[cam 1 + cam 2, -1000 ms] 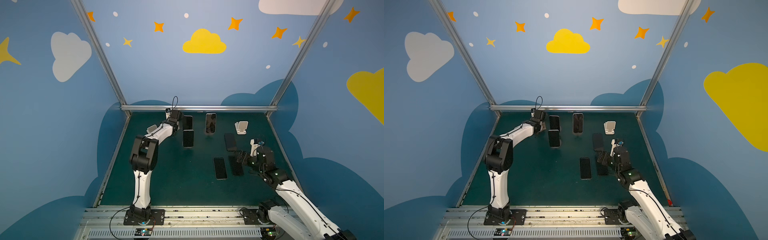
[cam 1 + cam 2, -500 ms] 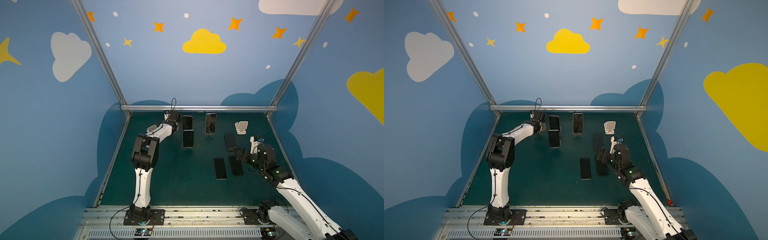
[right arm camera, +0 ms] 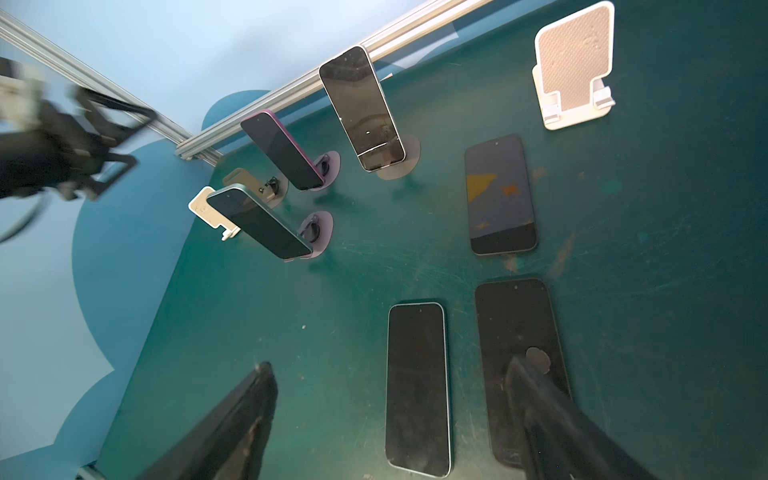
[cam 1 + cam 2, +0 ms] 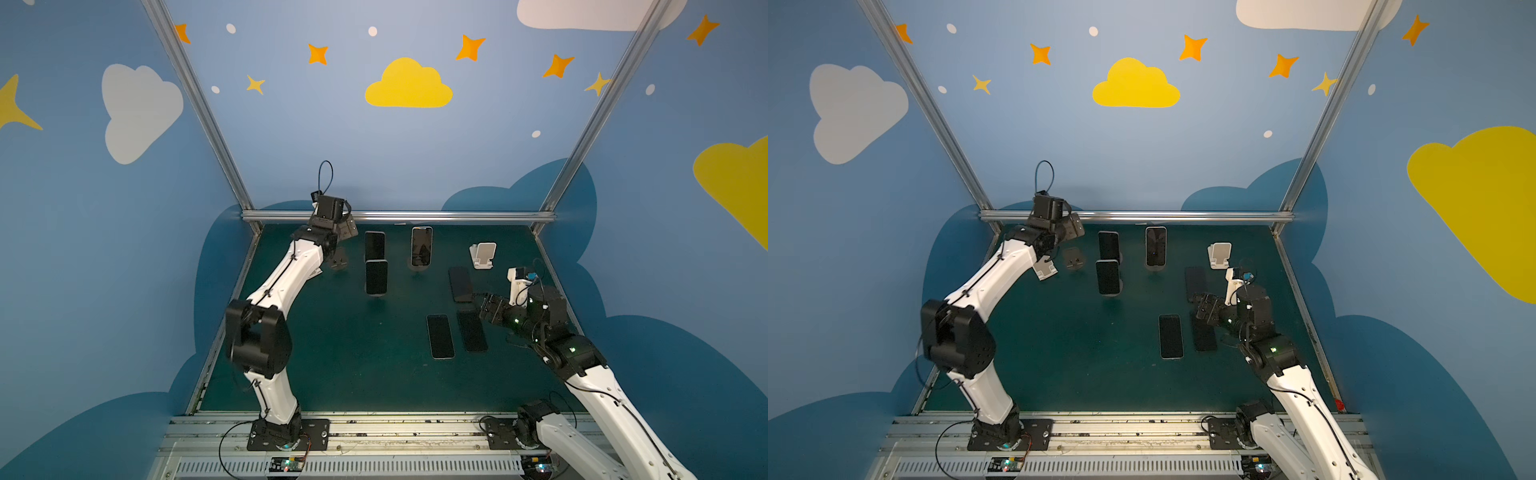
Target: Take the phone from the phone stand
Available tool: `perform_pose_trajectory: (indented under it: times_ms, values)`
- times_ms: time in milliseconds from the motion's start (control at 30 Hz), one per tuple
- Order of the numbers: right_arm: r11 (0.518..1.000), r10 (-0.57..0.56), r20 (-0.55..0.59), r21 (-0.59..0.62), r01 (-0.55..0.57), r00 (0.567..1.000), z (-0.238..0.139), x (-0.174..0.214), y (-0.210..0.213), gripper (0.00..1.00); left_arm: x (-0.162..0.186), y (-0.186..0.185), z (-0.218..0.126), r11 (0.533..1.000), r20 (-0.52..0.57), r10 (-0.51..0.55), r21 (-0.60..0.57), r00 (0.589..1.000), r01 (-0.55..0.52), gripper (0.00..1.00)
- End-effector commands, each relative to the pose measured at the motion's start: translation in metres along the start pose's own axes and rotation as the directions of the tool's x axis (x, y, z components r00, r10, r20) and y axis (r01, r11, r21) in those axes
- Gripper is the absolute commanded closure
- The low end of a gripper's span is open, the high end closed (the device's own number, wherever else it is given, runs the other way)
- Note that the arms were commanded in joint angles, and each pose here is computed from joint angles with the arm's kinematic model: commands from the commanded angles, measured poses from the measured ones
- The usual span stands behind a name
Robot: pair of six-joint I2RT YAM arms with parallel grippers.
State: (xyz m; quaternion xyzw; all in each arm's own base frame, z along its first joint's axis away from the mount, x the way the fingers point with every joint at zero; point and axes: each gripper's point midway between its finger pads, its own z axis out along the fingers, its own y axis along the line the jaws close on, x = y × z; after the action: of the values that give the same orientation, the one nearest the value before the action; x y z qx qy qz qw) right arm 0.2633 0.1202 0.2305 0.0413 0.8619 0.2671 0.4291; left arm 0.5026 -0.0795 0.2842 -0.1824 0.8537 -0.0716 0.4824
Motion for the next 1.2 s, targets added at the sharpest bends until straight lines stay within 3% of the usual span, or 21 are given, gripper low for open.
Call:
perform_pose_trajectory:
  times_ms: [0,167,200,300,467,700,867,1000,1167]
  values:
    - [0.999,0.028,-0.04,-0.031,-0.029,0.999,0.0,0.014,0.003,0.13,0.007,-0.011,-0.03,0.984,-0.016,-0.109,0.143,0.994,0.11,0.0]
    - [0.996,0.08,-0.068,-0.034,-0.083,0.994,0.008,0.025,0.005,0.13,0.008,-0.032,-0.087,0.884,0.006,-0.318,0.363,0.948,0.294,0.0]
    - [0.996,0.081,-0.067,-0.033,-0.083,0.994,0.01,0.026,0.007,0.13,0.015,-0.038,-0.095,0.862,-0.006,-0.327,0.409,0.945,0.301,0.0]
    - [0.998,0.063,-0.062,-0.018,-0.064,0.996,0.012,0.025,0.014,0.13,0.031,-0.044,-0.109,0.855,-0.032,-0.3,0.434,0.953,0.284,0.0]
    - [0.999,0.052,-0.053,0.016,-0.052,0.997,0.02,0.023,0.025,0.15,0.042,-0.023,-0.124,0.879,-0.002,-0.293,0.393,0.956,0.27,0.0]
    - [0.999,-0.004,-0.079,0.033,0.007,0.997,0.039,0.019,0.056,0.17,0.059,0.011,-0.122,0.821,0.001,-0.496,0.325,0.868,0.469,0.0]
    - [0.999,-0.044,-0.04,0.02,0.045,0.998,0.05,0.008,0.077,0.15,0.064,0.01,-0.119,0.828,-0.037,-0.489,0.294,0.871,0.477,0.0]
    - [0.995,-0.101,-0.047,0.004,0.101,0.994,0.066,-0.003,0.102,0.14,0.059,0.019,-0.121,0.843,0.013,-0.485,0.272,0.875,0.463,0.0]
    - [0.988,-0.155,-0.091,0.006,0.156,0.984,0.093,0.001,0.131,0.14,0.054,0.025,-0.122,0.827,0.03,-0.515,0.279,0.856,0.488,0.0]
